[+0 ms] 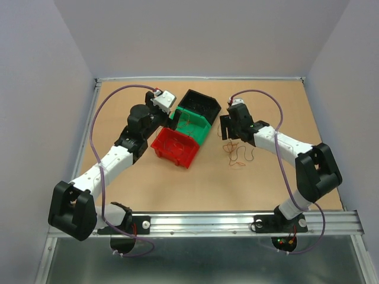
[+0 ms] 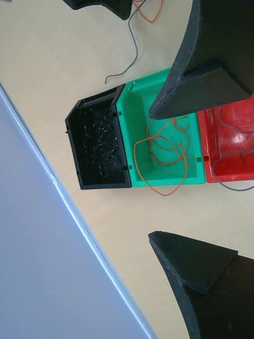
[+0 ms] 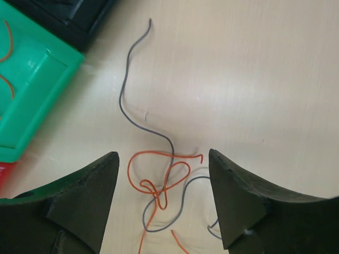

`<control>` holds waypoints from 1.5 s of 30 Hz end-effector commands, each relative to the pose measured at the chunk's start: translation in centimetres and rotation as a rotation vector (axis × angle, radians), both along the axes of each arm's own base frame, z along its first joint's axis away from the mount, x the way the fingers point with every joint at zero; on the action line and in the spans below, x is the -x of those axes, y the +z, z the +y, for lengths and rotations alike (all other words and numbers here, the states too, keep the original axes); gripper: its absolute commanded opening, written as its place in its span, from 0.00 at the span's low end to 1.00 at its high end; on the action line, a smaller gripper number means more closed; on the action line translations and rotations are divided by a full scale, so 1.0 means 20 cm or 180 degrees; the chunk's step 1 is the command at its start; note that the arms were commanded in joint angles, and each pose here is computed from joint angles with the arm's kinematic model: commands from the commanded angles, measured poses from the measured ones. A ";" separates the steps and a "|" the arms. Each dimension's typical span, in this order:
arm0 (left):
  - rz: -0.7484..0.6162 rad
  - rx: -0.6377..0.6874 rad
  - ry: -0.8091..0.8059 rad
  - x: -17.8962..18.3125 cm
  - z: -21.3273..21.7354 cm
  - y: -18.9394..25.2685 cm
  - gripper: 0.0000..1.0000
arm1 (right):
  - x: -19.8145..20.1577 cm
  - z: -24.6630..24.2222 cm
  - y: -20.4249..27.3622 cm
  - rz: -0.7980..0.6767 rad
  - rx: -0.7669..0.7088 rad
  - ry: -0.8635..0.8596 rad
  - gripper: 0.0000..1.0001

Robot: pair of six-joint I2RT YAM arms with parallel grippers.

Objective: Untangle the cables

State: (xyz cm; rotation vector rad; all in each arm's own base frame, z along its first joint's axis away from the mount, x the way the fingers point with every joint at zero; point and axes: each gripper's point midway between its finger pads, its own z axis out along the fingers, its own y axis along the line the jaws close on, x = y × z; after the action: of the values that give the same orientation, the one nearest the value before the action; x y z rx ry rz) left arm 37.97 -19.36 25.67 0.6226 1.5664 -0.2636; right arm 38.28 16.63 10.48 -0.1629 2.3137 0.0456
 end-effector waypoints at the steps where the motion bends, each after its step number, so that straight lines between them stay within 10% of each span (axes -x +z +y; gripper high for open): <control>1: -0.0150 0.0037 -0.0074 0.01 -0.02 0.06 0.99 | 0.09 -0.10 -0.04 0.0171 0.0181 -0.0145 0.72; 12: -0.0066 -0.0019 -0.0125 0.00 -0.04 0.03 0.99 | 0.19 -0.01 -0.19 0.0524 0.0132 0.0326 0.35; 16: -0.0066 -0.0020 -0.0116 -0.01 -0.04 0.03 0.99 | 0.22 0.04 -0.12 0.0414 0.0122 0.0507 0.01; 31: -0.0063 -0.0042 -0.0142 0.00 -0.05 0.03 0.99 | 0.60 0.28 0.92 -0.1874 -0.1496 0.1690 0.01; 39: -0.0151 0.0096 0.0102 0.00 0.02 0.10 0.99 | 0.52 0.42 1.07 -0.2097 -0.1848 0.1837 0.00; 40: -0.0164 0.0103 0.0107 0.00 0.02 0.10 0.99 | 0.46 0.47 0.99 -0.1950 -0.1813 0.1823 0.01; 45: -0.0173 0.0098 0.0082 0.01 0.02 0.11 0.99 | 0.27 0.55 0.74 -0.1295 -0.1359 0.1711 0.75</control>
State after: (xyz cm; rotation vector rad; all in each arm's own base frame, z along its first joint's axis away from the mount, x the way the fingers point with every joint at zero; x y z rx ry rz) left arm 38.03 -19.08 24.92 0.6168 1.5972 -0.2470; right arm 30.22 26.57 24.41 -0.5051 1.7165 0.7576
